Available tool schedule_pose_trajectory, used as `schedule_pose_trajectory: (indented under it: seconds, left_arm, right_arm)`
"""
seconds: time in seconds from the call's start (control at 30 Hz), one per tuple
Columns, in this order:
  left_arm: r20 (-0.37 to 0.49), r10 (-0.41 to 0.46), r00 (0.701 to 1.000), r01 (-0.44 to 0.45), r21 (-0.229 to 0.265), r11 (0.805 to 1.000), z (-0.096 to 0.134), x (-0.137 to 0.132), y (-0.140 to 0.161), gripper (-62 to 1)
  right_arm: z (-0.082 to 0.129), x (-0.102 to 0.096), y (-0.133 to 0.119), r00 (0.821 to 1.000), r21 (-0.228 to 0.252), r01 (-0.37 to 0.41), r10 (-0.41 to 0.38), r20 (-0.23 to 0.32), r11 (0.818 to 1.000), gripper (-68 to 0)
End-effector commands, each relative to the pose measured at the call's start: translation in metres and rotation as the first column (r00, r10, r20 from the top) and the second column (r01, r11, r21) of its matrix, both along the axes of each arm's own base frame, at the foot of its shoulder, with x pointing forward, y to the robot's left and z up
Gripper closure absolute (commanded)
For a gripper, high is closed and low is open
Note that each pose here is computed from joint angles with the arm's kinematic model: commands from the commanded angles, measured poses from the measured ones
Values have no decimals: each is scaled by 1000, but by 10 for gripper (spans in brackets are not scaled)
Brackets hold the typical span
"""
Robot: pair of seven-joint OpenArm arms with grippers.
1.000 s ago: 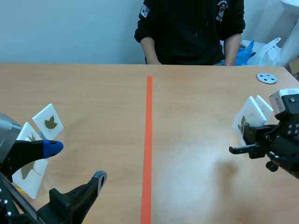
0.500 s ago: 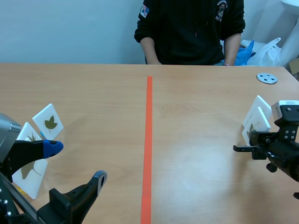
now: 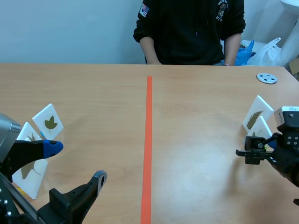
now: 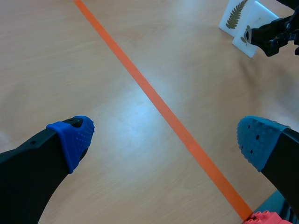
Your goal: Sort the leaf by its shape. The table is split by an orange tape line. A compound leaf with several leaflets goes to the left side, a simple leaf with one blade goes to the right side. Return to the home posture when a red brick is placed on the table.
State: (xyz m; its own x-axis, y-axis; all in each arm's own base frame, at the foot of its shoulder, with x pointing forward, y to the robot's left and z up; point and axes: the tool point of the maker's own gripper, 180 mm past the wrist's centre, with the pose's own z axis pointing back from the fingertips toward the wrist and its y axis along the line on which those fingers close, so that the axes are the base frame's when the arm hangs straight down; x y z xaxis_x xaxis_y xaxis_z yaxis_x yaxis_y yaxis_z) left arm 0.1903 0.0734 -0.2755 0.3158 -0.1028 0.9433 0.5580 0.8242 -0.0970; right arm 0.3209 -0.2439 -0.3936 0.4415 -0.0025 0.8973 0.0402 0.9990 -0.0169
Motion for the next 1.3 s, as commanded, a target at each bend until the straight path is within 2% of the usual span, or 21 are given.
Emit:
schedule_pose_trajectory:
  seconds: [0.0, 0.1, 0.27, 0.37, 0.53, 0.6, 0.7, 0.8, 0.93, 1.0, 1.17, 1.27]
  left_arm:
    - [33, 5, 999, -4, -23, 1000, 10, 4, -3, -623]
    - [33, 5, 999, -4, -23, 1000, 10, 4, -3, -623]
    - [32, 5, 999, -4, -23, 1000, 10, 4, -3, -623]
    - [32, 5, 999, -4, -23, 1000, 10, 4, -3, -623]
    - [32, 5, 999, -4, -23, 1000, 10, 4, -3, -623]
    - [32, 5, 999, -4, -23, 1000, 10, 4, -3, -623]
    - [32, 5, 999, -4, -23, 1000, 10, 4, -3, -623]
    - [32, 4, 999, -4, -23, 1000, 10, 4, -3, -623]
    - [35, 4, 999, -3, -23, 1000, 11, 4, -3, -623]
    - [34, 4, 999, -3, -23, 1000, 11, 4, -3, -623]
    - [35, 4, 999, -3, -23, 1000, 11, 4, -3, -623]
    - [35, 4, 999, -3, -24, 1000, 11, 4, -3, -623]
  right_arm:
    - [21, 13, -1, 998, -13, -14, 15, 64, 1000, -431]
    - [35, 16, -1, 995, -18, -26, 27, 98, 1000, -464]
    - [69, 16, -5, 984, -40, -35, 42, 172, 999, -548]
    - [89, 10, 2, 976, -30, -79, 83, 204, 996, -582]
    - [120, -8, 20, 954, -21, -178, 177, 242, 984, -583]
    - [129, -18, 30, 943, -19, -229, 226, 244, 973, -585]
    - [139, -34, 45, 924, -22, -298, 294, 246, 954, -679]
    - [143, -50, 59, 918, -5, -334, 327, 223, 942, -679]
    - [153, -73, 86, 890, 62, -418, 394, 231, 906, -679]
    - [158, -81, 95, 878, 71, -444, 417, 234, 893, -679]
    - [163, -92, 108, 866, 74, -477, 454, 211, 876, -679]
    - [160, -99, 112, 865, 93, -485, 461, 200, 870, -679]
